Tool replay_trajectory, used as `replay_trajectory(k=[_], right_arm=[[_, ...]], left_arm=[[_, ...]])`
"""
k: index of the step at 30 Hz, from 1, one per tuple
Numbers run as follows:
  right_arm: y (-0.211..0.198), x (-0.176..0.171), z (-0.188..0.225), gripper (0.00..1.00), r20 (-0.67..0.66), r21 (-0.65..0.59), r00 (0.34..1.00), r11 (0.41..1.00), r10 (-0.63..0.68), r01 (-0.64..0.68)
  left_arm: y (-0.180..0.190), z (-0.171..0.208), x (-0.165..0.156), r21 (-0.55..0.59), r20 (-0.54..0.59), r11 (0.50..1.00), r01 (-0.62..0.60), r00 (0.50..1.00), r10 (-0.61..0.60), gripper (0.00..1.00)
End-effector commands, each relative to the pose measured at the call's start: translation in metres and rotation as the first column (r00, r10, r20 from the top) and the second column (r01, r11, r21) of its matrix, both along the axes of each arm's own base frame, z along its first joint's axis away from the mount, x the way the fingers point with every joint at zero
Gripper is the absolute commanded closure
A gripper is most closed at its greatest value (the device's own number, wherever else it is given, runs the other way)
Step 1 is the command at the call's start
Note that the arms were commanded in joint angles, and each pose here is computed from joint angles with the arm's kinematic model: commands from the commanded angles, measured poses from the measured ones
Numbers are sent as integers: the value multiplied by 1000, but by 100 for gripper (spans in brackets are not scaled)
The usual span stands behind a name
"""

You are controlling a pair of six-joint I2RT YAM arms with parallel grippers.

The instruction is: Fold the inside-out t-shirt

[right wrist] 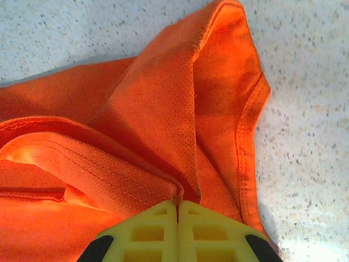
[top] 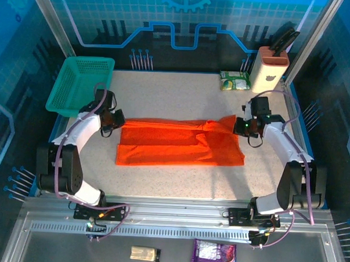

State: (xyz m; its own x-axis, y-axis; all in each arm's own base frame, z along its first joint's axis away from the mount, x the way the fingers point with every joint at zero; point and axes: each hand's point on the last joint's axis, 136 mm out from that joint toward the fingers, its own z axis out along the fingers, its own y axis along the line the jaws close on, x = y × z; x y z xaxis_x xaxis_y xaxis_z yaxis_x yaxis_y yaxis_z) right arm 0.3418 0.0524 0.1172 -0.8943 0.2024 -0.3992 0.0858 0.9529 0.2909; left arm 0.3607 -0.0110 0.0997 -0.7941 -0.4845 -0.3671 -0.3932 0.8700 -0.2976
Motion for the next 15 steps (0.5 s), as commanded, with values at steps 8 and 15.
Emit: replay_trajectory(k=[8,15], right_arm=[[-11,-18,-22,98,-19,18,992,992,-121,121],[-14,-36,-17,69,-16,-2,989,990,-144,144]], left_arm=[[-6,-27,-27,-88,-42,994,-67,997,64,94],[3,-12,-38,-37,-27,996,-79,997,78,75]])
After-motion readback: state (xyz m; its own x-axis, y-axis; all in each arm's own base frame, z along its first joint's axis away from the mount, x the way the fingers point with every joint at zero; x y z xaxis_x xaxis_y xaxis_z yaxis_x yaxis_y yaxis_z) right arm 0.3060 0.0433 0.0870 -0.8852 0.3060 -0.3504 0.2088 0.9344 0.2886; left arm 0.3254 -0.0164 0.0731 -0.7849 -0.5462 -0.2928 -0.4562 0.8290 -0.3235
